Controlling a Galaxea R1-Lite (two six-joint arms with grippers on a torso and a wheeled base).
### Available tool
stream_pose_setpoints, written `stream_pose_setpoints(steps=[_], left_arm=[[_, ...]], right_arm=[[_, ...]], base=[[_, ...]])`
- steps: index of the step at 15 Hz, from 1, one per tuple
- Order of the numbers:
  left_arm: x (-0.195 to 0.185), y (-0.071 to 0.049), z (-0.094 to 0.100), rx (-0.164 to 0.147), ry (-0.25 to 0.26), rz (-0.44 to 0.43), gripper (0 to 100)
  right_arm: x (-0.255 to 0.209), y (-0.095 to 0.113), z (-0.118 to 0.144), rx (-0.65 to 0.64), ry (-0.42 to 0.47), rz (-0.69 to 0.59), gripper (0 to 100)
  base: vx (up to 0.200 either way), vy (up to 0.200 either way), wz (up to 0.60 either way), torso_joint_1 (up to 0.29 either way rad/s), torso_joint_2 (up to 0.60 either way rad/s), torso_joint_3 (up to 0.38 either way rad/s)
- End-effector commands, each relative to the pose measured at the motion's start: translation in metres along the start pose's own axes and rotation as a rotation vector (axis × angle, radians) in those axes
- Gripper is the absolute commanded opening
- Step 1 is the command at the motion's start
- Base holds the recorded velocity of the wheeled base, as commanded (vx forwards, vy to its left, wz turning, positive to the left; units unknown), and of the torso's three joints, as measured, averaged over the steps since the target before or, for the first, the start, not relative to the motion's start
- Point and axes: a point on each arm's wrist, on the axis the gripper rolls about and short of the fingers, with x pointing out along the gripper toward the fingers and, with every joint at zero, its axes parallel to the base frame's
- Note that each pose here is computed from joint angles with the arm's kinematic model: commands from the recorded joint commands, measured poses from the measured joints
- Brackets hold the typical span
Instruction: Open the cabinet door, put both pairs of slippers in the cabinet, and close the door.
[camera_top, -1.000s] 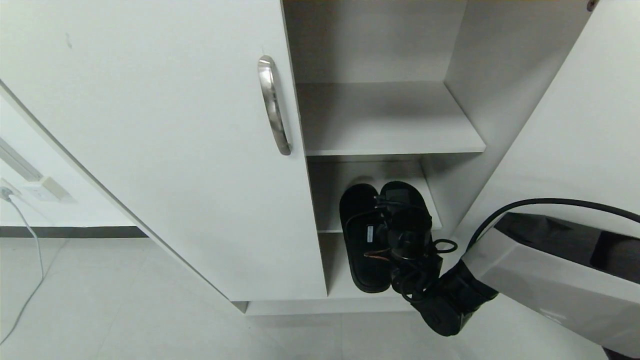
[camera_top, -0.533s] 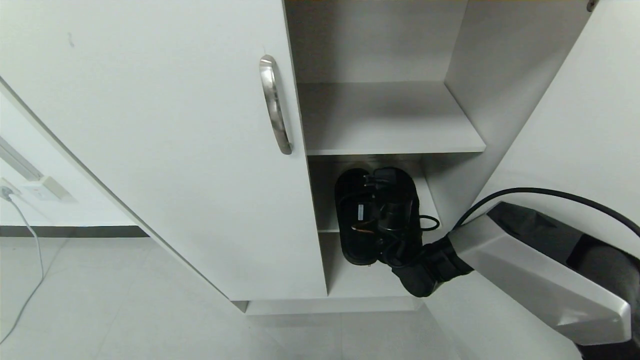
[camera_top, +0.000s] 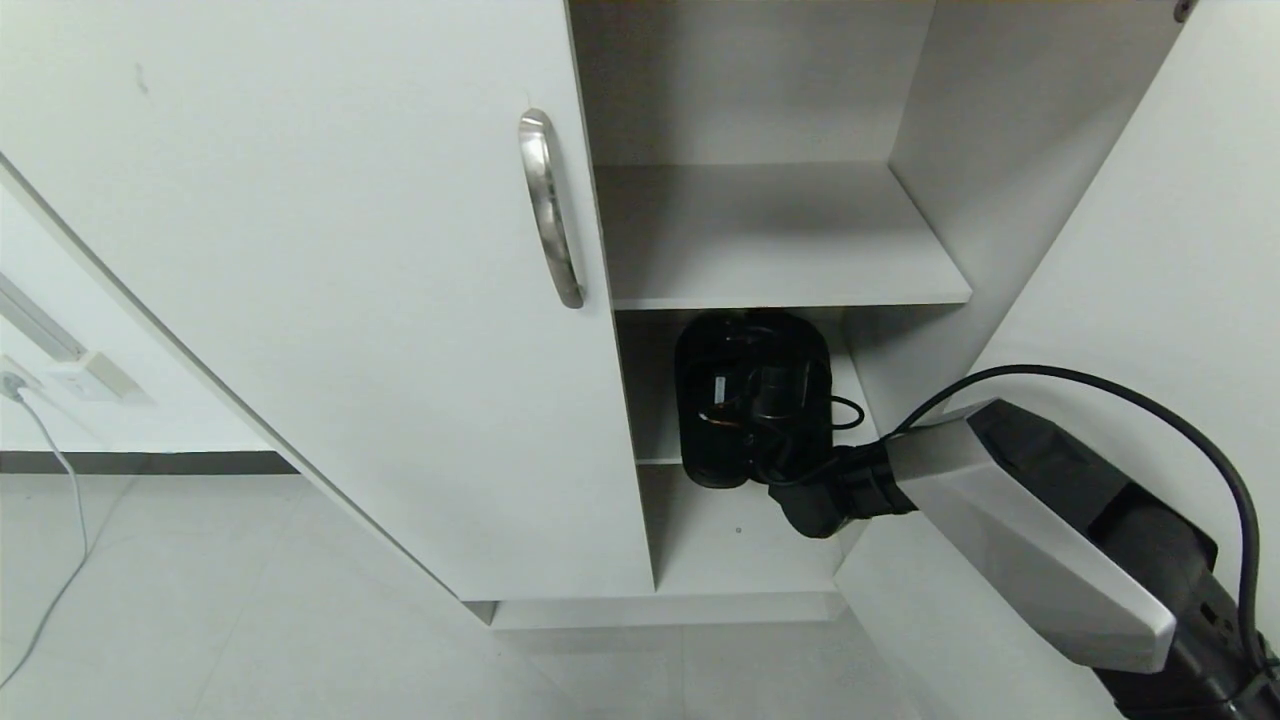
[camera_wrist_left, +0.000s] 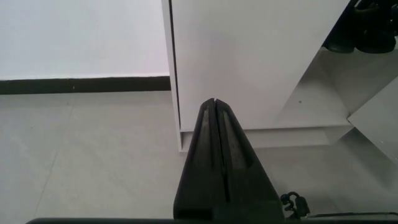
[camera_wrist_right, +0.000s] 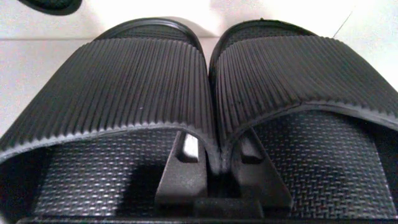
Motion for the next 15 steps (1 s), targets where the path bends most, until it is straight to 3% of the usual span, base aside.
stream_pose_setpoints(steps=[1, 12, 13, 15], left_arm=[[0.0001, 0.0, 0.0, 0.0, 0.001, 0.0, 0], [0.0001, 0.0, 0.0, 0.0, 0.001, 0.0, 0], [0.0001, 0.0, 0.0, 0.0, 0.001, 0.0, 0], [0.0001, 0.0, 0.0, 0.0, 0.001, 0.0, 0]], right_arm=[[0.0036, 0.0006, 0.0005, 0.008, -0.01, -0.003, 0], [0.0096, -0.0009, -0.0028, 0.009, -0.012, -0.013, 0], [0.0096, -0.0009, -0.0028, 0.009, -0.012, -0.013, 100], [0.0091, -0.0004, -0.0035, 0.007, -0.008, -0.013, 100]], base=[[0.0, 0.0, 0.0, 0.0, 0.0, 0.0], [0.0, 0.0, 0.0, 0.0, 0.0, 0.0], [0.0, 0.0, 0.0, 0.0, 0.0, 0.0], [0.0, 0.0, 0.0, 0.0, 0.0, 0.0]])
